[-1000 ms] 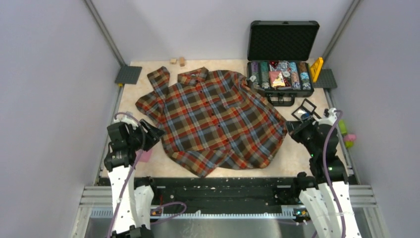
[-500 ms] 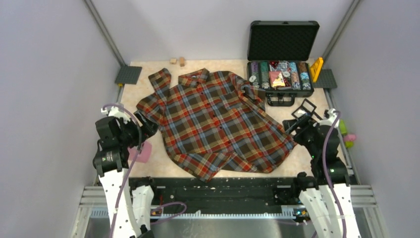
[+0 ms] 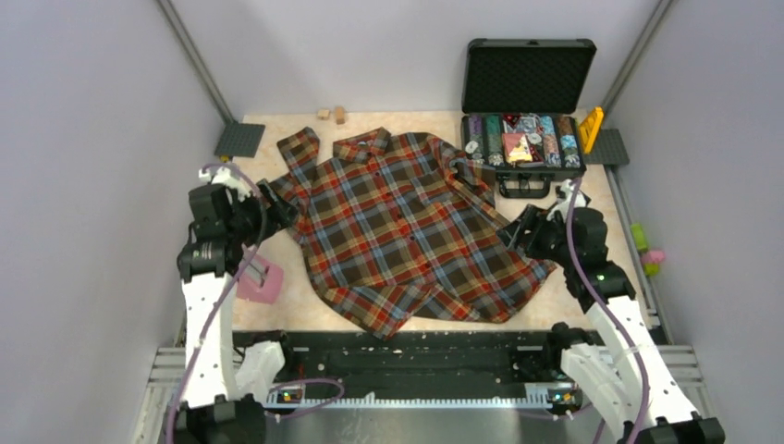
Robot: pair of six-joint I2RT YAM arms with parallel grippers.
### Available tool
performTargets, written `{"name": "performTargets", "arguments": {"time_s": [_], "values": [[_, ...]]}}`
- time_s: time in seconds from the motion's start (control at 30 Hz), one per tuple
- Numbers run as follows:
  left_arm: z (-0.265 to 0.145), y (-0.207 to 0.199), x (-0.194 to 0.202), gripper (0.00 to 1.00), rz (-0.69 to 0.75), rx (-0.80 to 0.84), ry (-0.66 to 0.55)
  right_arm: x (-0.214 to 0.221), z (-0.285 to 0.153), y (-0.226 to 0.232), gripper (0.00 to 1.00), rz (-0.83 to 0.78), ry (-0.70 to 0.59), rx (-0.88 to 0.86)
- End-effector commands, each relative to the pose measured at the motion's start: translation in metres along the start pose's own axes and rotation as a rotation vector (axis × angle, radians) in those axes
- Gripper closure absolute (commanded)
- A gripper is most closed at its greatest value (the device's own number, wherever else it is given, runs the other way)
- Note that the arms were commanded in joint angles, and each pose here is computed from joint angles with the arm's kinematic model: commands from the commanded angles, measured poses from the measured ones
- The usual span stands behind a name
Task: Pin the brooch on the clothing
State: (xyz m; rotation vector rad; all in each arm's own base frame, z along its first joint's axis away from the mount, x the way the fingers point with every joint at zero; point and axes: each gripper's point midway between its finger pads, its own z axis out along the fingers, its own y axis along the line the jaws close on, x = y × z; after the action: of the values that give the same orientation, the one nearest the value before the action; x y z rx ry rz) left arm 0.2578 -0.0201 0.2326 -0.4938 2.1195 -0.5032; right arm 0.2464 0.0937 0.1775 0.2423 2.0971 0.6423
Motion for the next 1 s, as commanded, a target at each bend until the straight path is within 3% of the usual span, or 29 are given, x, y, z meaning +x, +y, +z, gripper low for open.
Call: {"name": "performTargets", "arguments": {"time_s": [0.0,0.23,0.4,0.57,0.67,0.97], "values": [[0.025,-0.027,-0.048,0.14,0.111,-0.009,-0.098,-0.001,0.006,0.035,0.29,-0.116,-0.014,-0.13],[0.097,-0.047,-0.064,0.17,0.18,-0.054,0.004,0.037,0.018,0.06,0.32,-0.177,0.053,-0.177],[0.164,-0.015,-0.067,0.19,0.165,-0.195,0.072,0.059,0.024,0.067,0.34,-0.201,0.083,-0.213],[0.221,0.022,-0.061,0.28,0.079,-0.265,0.182,0.072,0.025,0.064,0.38,-0.231,0.11,-0.222],[0.246,0.038,-0.065,0.37,0.05,-0.28,0.159,0.074,0.023,0.058,0.4,-0.257,0.111,-0.205],[0.288,0.079,-0.086,0.43,0.043,-0.406,0.064,0.082,0.019,0.048,0.44,-0.254,0.119,-0.188]]}}
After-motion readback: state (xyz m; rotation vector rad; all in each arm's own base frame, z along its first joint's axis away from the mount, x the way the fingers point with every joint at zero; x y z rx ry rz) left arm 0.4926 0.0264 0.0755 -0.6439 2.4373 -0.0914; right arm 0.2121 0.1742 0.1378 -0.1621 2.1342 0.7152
